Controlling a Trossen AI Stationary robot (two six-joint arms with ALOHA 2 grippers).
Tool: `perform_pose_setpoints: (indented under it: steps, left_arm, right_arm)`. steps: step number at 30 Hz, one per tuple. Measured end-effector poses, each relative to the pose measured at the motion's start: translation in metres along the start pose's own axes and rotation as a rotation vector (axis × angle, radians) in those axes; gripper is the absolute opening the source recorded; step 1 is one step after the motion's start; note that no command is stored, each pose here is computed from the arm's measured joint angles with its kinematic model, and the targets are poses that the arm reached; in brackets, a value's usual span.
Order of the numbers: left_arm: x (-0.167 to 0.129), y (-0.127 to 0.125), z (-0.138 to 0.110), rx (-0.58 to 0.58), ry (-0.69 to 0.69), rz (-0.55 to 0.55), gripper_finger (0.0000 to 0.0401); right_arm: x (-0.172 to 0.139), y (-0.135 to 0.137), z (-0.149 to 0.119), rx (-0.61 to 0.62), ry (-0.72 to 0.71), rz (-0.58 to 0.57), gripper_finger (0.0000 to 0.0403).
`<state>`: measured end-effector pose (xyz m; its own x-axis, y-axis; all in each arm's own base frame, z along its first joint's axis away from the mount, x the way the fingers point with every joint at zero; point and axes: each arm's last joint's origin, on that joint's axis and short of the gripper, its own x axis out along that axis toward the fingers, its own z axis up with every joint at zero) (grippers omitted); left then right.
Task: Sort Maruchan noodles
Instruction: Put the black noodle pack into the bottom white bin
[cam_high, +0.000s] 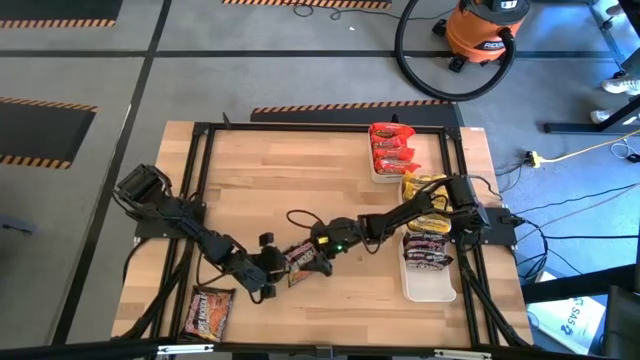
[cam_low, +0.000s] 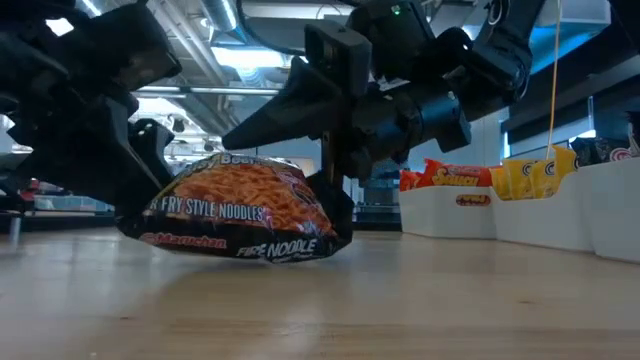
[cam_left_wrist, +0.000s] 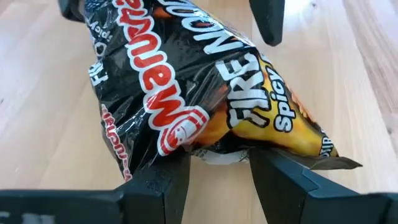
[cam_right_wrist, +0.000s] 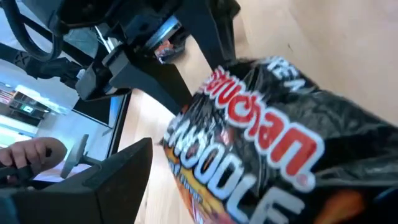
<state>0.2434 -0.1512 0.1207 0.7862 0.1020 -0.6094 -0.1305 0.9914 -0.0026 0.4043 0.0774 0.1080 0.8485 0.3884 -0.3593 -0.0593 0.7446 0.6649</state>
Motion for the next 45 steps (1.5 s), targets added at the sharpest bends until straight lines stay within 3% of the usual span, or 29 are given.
perform_pose_setpoints:
  steps: [6,15,21,24,29,34,40,45]
  left_arm:
    - [0.000,0.001,0.000,0.007,0.003,0.006,0.0160]
    - [-0.012,0.002,0.005,0.003,0.024,-0.027,0.0160]
    - [-0.035,0.003,0.008,0.009,0.072,-0.059,0.0160]
    - [-0.042,0.000,0.007,-0.006,0.078,-0.071,0.0160]
    - [-0.044,-0.004,0.011,-0.040,0.036,-0.094,0.0160]
    - [-0.040,0.001,0.016,-0.085,-0.020,-0.032,0.0168]
    - [-0.036,0.004,0.028,-0.155,-0.088,-0.047,0.0210]
    - [-0.033,0.005,0.041,-0.146,-0.175,-0.092,0.0249]
  right_arm:
    - [0.001,0.002,0.004,-0.037,-0.011,0.007,0.0314]
    - [0.001,0.003,0.000,-0.075,0.029,-0.008,0.0158]
    - [0.000,0.009,0.000,-0.127,0.037,-0.014,0.0093]
    - [-0.006,0.020,0.003,-0.163,0.052,-0.029,0.0087]
    - [-0.022,0.044,0.006,-0.241,0.056,-0.152,0.0097]
    - [-0.040,0.071,0.006,-0.333,0.039,-0.283,0.0097]
    - [-0.059,0.112,0.000,-0.468,-0.054,-0.377,0.0088]
    - [-0.065,0.135,-0.012,-0.583,-0.135,-0.442,0.0094]
